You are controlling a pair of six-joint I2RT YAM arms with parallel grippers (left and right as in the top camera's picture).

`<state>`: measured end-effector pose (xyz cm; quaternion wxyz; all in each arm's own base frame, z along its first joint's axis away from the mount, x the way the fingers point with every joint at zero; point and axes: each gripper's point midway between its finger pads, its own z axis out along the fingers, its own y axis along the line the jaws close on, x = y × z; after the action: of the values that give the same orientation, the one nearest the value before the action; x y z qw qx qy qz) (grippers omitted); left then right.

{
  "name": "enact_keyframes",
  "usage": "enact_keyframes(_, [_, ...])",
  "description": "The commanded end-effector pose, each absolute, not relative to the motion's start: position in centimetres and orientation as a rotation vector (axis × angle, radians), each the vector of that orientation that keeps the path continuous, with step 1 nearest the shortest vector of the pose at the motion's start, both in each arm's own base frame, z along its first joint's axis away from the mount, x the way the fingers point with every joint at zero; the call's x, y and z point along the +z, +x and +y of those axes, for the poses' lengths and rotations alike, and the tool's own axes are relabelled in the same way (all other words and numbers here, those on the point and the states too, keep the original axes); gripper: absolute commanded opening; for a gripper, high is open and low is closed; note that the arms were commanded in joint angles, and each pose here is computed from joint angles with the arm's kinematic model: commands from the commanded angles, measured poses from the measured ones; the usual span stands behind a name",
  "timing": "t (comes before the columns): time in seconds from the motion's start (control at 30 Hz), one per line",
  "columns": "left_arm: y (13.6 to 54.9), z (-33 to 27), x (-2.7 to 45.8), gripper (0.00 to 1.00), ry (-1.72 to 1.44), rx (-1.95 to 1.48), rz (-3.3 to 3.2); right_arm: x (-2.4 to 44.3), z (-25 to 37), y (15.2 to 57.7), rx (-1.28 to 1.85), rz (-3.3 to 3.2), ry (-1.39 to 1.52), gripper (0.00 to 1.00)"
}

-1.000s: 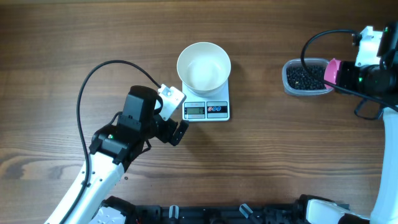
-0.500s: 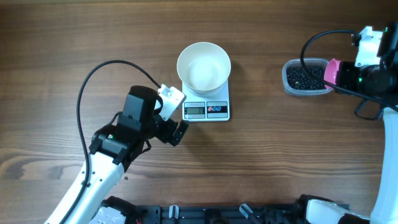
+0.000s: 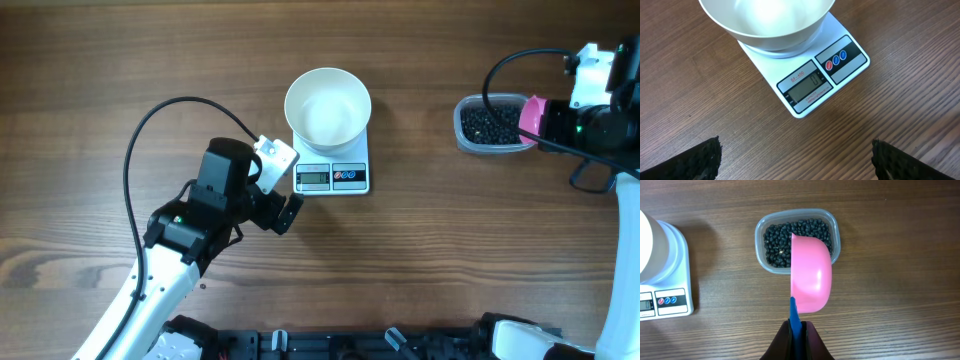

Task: Scoop item into bowl and weigh 150g on scale
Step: 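Dip the scoop into the black beans with the right gripper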

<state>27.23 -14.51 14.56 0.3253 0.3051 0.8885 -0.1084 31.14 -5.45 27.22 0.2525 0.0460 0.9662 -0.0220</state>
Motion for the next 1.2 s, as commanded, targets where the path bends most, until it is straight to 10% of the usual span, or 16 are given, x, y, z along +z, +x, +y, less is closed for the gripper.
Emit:
enact_keyframes(0.0, [27.2,-14.4,14.3,1.0,0.809,-0.285,2.334,26.8,-5.2,31.0,-0.034,2.644,0.101,0.04])
enact_keyframes(1.17, [27.2,-14.4,14.3,1.0,0.809,-0.285,2.334,24.4,-5.5,32.3,-0.051,2.72,0.004,0.04])
